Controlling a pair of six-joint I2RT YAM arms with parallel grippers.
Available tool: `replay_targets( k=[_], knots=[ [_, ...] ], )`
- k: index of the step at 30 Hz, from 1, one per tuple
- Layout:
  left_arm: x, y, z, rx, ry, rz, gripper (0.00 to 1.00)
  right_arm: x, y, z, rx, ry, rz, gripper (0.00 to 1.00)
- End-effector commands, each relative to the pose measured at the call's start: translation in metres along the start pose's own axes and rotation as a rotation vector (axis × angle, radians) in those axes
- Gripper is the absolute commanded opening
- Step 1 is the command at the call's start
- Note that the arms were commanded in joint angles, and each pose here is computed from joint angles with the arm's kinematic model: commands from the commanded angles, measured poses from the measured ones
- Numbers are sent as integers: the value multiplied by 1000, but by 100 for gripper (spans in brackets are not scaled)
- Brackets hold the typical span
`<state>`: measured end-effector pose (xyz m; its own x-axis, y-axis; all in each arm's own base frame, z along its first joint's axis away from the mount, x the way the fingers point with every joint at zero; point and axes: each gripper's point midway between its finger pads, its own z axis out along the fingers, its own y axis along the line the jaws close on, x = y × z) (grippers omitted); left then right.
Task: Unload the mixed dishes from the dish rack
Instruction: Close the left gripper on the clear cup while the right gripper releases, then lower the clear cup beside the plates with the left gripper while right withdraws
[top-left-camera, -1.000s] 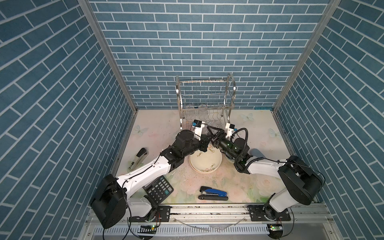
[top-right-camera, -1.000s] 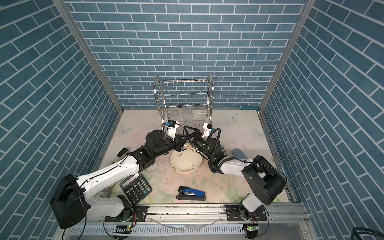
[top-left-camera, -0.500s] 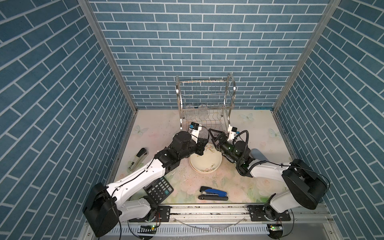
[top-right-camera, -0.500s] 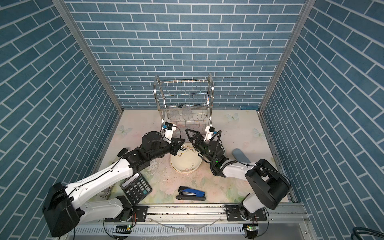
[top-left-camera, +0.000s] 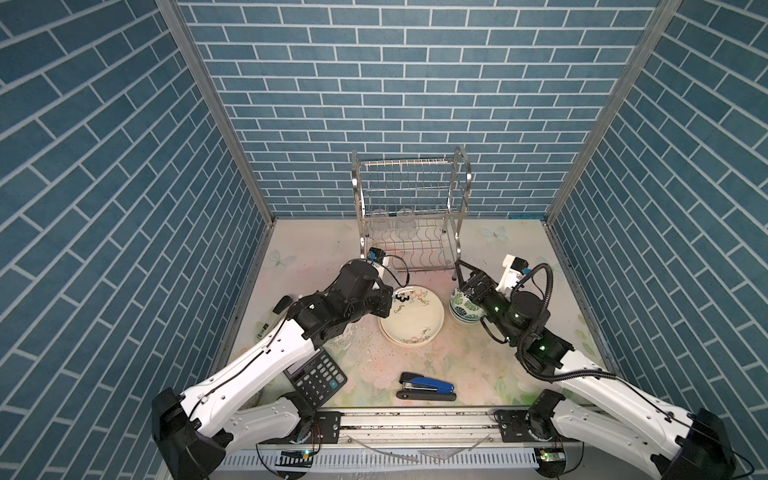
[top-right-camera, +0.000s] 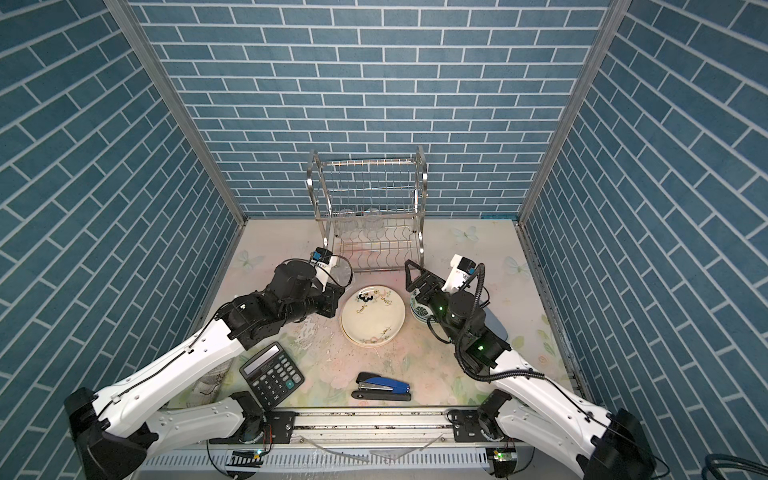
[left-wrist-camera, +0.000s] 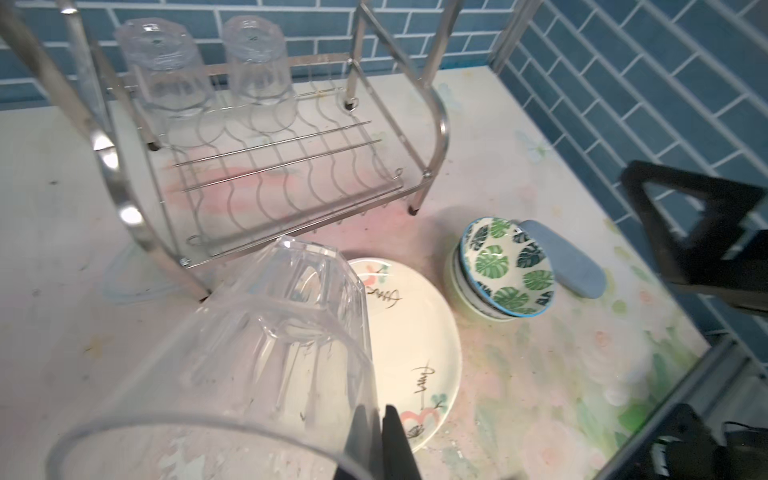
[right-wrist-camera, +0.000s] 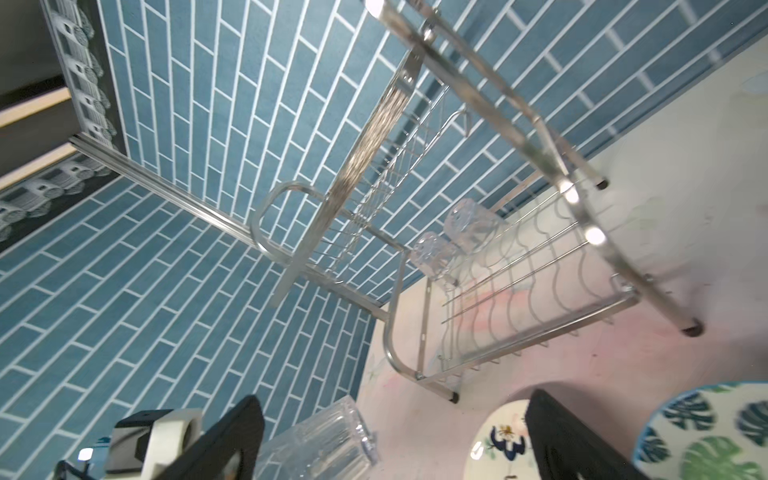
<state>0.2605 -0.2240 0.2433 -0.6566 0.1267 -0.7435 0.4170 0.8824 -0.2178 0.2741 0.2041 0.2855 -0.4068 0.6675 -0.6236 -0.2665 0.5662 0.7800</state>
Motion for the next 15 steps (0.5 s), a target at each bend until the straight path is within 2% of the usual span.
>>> replay_targets(
  k=[1, 5, 8, 15],
  knots=[
    [16, 19, -4, -112, 99, 42, 0, 3, -29, -9, 177, 51, -191, 99],
    [27, 16, 5, -125, 226, 74, 0, -3, -43, -22, 296, 95, -303, 99],
    [38, 1, 12, -88, 311, 111, 0, -13, -53, -38, 384, 115, -391, 99],
    [47, -72, 23, 18, 376, 270, 0, -50, -62, -81, 520, 75, -514, 99]
  ],
)
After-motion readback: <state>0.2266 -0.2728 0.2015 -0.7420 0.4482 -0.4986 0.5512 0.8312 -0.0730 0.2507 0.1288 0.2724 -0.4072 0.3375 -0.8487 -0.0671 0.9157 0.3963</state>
